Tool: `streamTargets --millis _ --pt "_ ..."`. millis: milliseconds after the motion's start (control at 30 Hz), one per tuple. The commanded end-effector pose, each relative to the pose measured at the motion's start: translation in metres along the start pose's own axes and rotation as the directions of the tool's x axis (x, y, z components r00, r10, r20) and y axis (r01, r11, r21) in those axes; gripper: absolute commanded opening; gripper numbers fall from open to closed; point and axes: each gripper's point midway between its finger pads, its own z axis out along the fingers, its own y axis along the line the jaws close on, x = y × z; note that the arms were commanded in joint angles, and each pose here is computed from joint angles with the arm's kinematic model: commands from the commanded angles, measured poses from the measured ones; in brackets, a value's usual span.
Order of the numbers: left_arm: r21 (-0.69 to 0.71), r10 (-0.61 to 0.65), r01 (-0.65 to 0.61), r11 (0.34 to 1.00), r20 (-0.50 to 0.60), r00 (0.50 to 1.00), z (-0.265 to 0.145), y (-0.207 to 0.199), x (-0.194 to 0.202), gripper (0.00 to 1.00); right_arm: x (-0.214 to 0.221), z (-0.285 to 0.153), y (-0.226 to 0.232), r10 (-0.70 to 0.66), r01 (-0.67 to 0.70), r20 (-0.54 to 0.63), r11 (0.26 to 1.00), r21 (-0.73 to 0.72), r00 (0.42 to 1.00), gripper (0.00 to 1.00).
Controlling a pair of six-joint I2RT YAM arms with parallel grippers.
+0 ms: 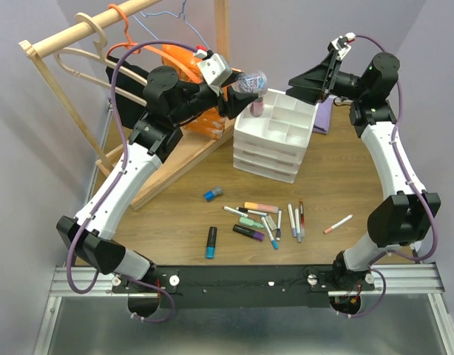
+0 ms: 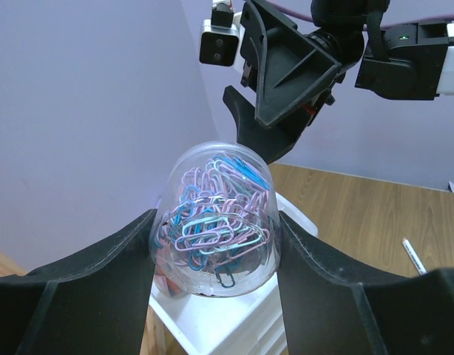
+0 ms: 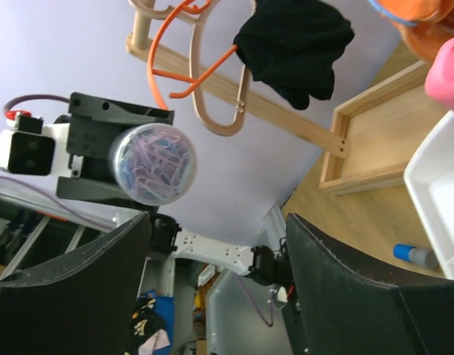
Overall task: Sort the stationery into containers
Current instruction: Pick up the stationery from the center of the board.
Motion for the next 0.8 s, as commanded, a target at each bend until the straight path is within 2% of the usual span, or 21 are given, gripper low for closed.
streamTargets --millis 0,333,767 --pt "0.016 0.002 -0.002 1.0 0.039 0.999 0.005 0.0 -0.012 0.0 0.012 -0.001 0.024 -0.003 -0.004 -0.075 0.996 -0.088 0.997 0.82" --pt "0.072 -0.015 0.011 0.997 0.05 0.999 0.019 -0.008 -0.007 0.0 0.022 0.017 0.048 -0.05 0.034 -0.117 0.99 -0.134 0.992 0.83" --pt "0.103 -0.047 0.041 0.994 0.054 0.997 0.018 -0.027 -0.009 0.0 0.037 0.035 0.036 -0.008 -0.014 -0.163 0.992 -0.129 0.987 0.84"
